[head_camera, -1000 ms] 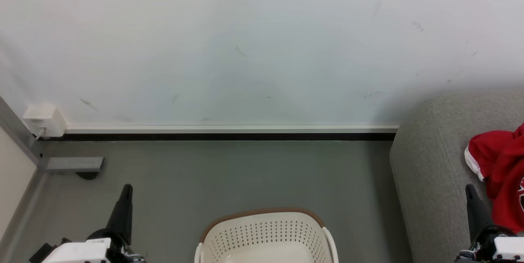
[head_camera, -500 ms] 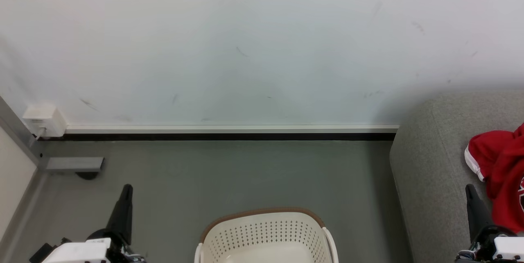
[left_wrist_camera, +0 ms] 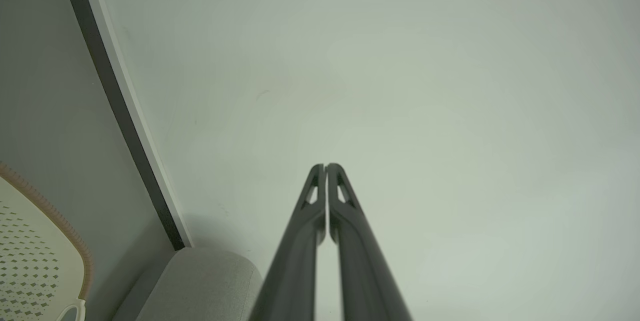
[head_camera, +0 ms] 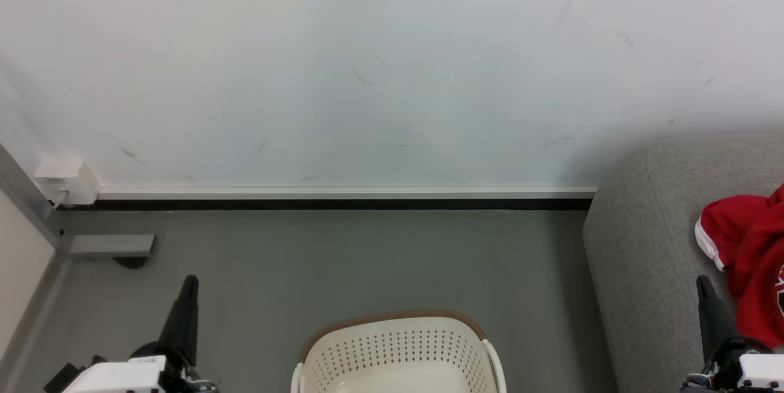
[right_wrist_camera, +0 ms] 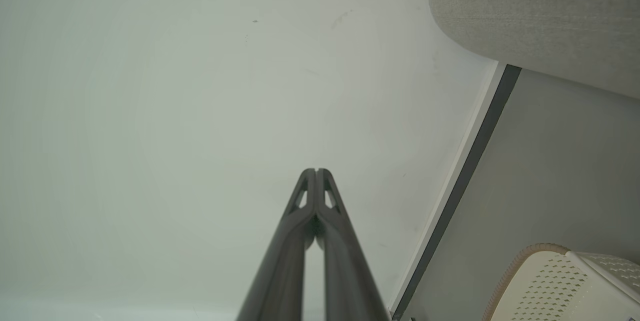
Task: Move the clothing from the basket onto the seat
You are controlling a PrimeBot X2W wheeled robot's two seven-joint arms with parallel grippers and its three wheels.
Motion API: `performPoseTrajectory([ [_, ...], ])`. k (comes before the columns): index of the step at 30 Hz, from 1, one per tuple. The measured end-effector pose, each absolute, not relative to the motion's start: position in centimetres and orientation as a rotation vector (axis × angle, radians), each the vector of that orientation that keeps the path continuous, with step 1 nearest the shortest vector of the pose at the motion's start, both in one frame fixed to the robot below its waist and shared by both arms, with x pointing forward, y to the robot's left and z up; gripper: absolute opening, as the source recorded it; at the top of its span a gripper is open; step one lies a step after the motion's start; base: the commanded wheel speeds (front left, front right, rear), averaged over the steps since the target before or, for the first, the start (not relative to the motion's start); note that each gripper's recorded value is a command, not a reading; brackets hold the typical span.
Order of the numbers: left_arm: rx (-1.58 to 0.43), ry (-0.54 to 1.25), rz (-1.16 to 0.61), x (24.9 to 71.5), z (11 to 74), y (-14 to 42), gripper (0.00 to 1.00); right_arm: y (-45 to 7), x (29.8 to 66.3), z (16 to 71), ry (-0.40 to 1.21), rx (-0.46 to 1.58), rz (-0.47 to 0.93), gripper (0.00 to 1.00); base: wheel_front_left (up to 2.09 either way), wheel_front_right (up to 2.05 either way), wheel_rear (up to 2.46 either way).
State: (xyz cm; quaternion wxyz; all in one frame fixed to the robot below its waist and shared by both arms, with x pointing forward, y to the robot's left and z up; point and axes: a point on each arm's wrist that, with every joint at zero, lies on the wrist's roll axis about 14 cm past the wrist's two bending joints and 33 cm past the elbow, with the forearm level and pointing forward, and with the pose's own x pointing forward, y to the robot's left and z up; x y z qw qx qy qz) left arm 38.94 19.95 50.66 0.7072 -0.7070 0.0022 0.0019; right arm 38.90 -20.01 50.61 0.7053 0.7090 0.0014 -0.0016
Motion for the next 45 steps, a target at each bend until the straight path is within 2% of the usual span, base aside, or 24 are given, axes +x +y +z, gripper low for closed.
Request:
performPoseTrajectory([
  [45,-1.571,0.005,0.004,38.94,50.67,19.95,0.00,-19.96,38.90,50.61,0.005,1.578,-0.002,0.00,0.00,0.00,0.00],
])
